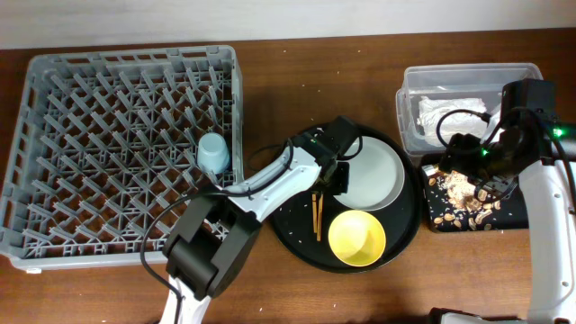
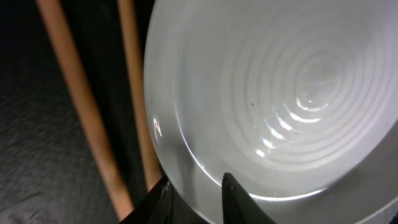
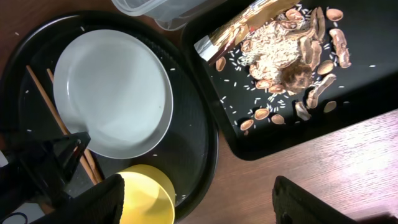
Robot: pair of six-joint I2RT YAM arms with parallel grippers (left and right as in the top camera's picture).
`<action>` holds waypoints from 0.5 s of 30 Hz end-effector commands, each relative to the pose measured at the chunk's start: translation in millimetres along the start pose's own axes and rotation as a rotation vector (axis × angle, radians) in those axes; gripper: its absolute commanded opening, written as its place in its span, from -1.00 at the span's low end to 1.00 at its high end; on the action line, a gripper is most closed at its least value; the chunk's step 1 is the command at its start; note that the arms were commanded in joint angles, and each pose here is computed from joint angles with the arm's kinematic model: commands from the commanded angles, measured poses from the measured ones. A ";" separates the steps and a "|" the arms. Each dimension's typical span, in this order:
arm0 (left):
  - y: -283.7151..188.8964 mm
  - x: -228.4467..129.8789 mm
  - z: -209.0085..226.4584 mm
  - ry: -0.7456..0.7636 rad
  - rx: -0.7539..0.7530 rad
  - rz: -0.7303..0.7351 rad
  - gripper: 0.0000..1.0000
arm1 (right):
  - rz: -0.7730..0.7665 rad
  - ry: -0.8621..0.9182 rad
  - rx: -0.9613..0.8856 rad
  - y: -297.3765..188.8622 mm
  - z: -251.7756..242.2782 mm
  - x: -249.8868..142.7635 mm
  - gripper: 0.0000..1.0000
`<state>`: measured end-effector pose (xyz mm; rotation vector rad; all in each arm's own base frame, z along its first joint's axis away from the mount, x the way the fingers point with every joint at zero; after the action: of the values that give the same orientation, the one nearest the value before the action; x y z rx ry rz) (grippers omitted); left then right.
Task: Sort waste into correct bins and load items into the dishwasher rack
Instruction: 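Grasp the white plate rim with the left gripper and lift it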
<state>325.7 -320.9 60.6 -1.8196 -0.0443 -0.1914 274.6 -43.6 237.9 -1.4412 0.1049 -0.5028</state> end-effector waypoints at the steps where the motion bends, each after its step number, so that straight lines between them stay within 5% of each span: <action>1: 18.4 -6.5 -1.5 -0.012 -0.025 0.052 -0.50 | -0.031 0.006 -0.028 -6.1 -5.0 2.6 0.55; 7: 18.6 -1.4 -1.6 -0.016 -0.037 0.036 -0.99 | -0.031 0.006 -0.028 -6.1 -5.0 2.7 0.56; 15: -12.4 51.9 -0.3 -0.018 -0.098 -0.082 -0.99 | -0.031 -0.005 -0.028 -6.1 -5.0 2.6 0.56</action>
<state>348.7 -322.7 60.7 -1.8911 -0.0851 -0.1684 274.7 -45.6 237.9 -1.4563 0.1029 -0.5048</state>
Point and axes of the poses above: each gripper's point midway between its finger pads, its own y axis out along the fingers, its own z axis along the line the jaws close on, x = y × z, the point moved 4 cm from there along -y, back along the fingers, and after that the axes turned 5 degrees about -y, right-handed, at the moved point
